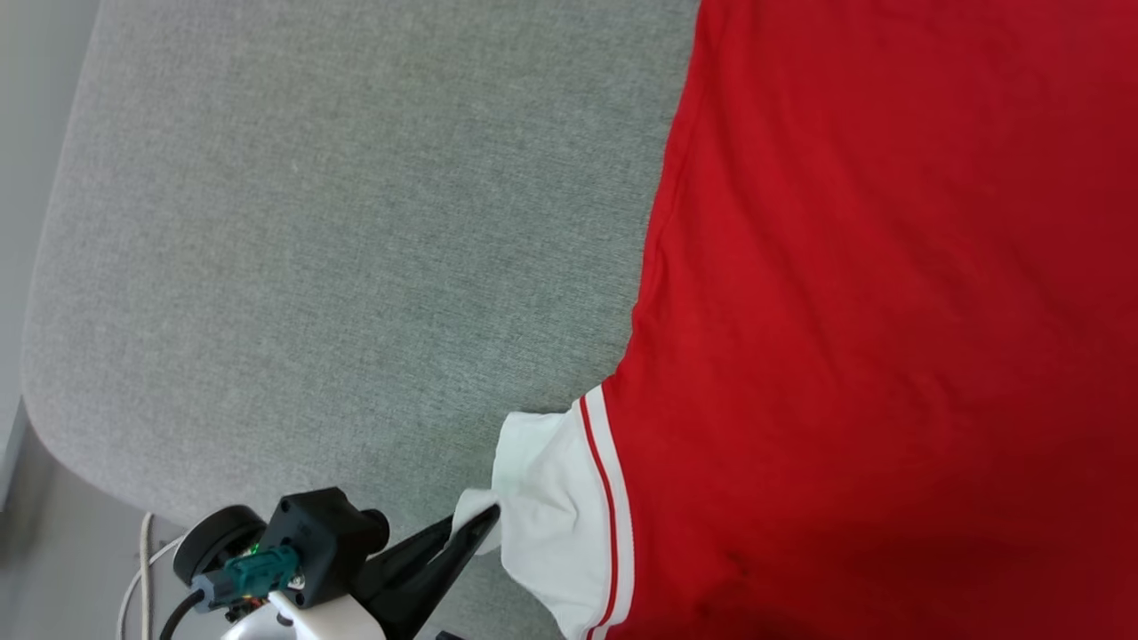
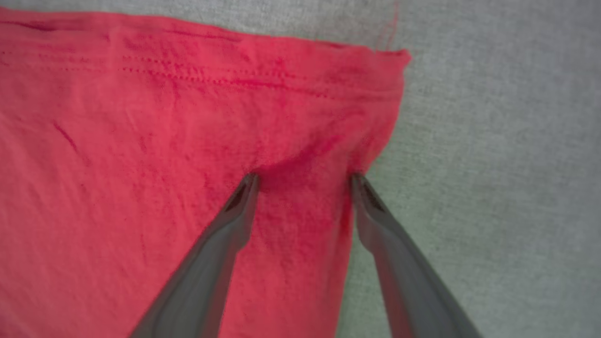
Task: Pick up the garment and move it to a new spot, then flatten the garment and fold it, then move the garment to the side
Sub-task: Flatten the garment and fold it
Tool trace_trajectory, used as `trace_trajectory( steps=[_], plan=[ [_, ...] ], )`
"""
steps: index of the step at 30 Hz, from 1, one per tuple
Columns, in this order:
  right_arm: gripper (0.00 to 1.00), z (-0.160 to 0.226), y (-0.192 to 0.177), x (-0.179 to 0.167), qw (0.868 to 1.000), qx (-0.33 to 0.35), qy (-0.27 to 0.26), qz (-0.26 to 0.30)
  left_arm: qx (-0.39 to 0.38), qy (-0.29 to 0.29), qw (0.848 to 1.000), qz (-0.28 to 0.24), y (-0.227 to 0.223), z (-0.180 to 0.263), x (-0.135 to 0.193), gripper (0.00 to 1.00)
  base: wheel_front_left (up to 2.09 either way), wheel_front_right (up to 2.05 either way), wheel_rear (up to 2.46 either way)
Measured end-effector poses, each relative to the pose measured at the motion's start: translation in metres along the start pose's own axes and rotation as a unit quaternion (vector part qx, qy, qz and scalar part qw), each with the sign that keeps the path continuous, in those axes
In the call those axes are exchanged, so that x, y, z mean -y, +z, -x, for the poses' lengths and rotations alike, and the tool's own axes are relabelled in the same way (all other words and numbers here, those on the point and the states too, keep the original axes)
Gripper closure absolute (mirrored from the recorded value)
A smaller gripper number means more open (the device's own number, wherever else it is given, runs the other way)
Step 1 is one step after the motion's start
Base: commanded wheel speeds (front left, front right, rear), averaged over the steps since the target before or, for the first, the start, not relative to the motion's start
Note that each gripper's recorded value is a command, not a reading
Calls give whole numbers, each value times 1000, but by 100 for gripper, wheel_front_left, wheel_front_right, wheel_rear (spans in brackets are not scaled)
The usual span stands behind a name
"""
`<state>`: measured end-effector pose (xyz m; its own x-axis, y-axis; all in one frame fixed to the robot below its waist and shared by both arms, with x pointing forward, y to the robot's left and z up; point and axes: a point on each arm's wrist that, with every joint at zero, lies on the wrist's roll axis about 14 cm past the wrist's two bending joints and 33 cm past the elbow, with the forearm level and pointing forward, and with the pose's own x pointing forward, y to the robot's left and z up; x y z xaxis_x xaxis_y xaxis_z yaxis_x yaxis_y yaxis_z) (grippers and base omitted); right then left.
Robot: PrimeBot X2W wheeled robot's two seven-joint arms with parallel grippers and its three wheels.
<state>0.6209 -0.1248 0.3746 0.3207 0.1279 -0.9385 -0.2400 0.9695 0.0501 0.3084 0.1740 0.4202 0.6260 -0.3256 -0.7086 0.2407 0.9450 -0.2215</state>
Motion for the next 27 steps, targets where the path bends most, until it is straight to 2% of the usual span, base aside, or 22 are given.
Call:
trace_trajectory(
  steps=[7, 8, 9, 10, 17, 27],
  plan=[
    [0, -26, -2, -6, 1000, -21, -3, 8, -6, 13, 1000, 6, -3, -4, -9, 100, 0, 0, 0],
    [29, -28, -3, -7, 1000, -23, -1, 9, -6, 12, 1000, 5, -3, -5, -9, 100, 0, 0, 0],
    [79, -29, -3, -7, 1000, -25, 1, 7, -5, 12, 1000, 5, -3, -5, -10, 100, 0, 0, 0],
    [100, -29, -3, -7, 1000, -25, 2, 7, -4, 12, 1000, 5, -2, -6, -10, 100, 0, 0, 0],
    [100, -22, -12, -5, 999, -31, 3, 7, 5, 8, 1000, 4, -1, -6, -9, 100, 0, 0, 0],
    [100, 5, -50, 12, 999, -39, -1, -9, 48, -4, 999, -11, 20, -1, -4, 100, 0, 0, 0]
  ],
)
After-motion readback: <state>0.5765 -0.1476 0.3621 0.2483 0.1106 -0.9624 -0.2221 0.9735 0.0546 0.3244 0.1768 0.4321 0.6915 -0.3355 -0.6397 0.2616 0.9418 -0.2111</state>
